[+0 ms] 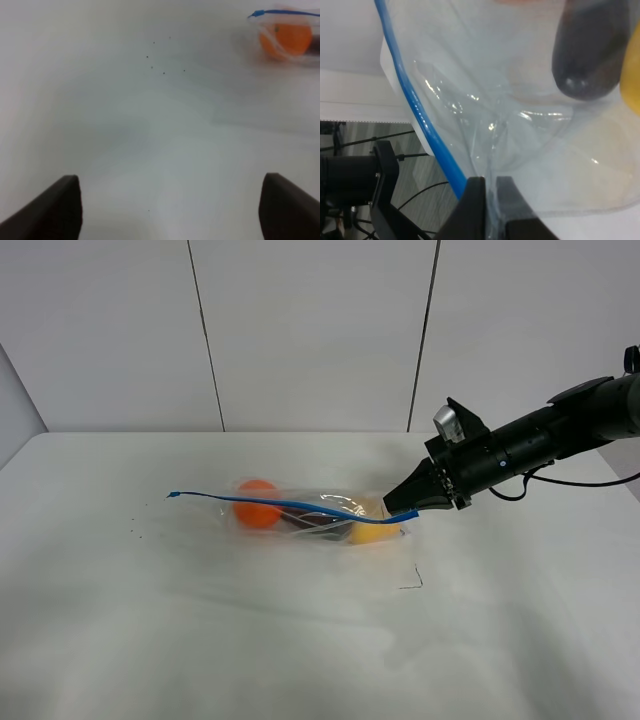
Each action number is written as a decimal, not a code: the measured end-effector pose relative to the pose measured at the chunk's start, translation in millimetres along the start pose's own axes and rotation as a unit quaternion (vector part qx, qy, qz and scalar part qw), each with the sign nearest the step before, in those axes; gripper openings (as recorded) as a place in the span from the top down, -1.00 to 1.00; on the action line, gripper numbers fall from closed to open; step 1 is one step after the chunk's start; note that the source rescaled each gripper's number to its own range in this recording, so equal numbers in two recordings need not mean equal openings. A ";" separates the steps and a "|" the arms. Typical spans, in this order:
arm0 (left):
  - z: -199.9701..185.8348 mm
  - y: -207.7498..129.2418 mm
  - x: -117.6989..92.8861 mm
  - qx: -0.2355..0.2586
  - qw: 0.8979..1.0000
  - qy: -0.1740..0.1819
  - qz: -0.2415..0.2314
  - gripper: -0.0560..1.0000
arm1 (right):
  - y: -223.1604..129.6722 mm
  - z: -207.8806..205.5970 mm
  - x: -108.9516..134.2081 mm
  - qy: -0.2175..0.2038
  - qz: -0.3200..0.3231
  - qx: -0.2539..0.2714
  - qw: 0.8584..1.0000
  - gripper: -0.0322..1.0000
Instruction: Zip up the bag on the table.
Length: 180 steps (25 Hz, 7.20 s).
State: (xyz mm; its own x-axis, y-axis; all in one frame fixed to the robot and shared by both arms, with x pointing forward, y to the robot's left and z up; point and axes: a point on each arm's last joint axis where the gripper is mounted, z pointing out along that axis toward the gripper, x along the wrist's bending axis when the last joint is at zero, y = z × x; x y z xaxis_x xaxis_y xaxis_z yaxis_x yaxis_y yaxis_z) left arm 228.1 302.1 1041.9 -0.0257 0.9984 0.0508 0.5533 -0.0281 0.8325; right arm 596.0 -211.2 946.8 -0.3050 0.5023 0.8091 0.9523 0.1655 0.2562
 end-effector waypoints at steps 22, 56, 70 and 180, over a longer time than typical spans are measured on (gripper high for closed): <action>1.3 -1.4 0.9 0.005 1.000 0.005 0.007 -0.50 | 0.1 0.0 0.1 0.000 -0.002 0.000 1.000 0.94; 1.3 -1.5 1.7 0.006 1.000 0.009 0.008 -1.00 | 0.8 0.0 -2.8 -0.015 0.013 -0.005 1.000 -0.75; 1.3 -1.5 1.5 0.006 1.000 0.008 0.008 -1.00 | -0.2 -0.1 -5.9 -0.033 0.054 -0.001 0.998 -1.00; 1.3 -1.6 1.5 0.006 1.000 0.009 0.008 -1.00 | -331.7 -133.5 148.9 -0.479 -0.110 -0.420 0.763 -1.00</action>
State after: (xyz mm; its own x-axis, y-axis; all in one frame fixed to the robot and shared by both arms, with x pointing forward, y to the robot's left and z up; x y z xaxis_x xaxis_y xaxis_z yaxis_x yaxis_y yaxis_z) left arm 228.3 303.7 1039.9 -0.0314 0.9968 0.0733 0.5645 -0.0428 0.8243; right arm 235.3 -304.7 1052.8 0.0614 0.9972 0.0421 0.4221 -0.0642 0.9043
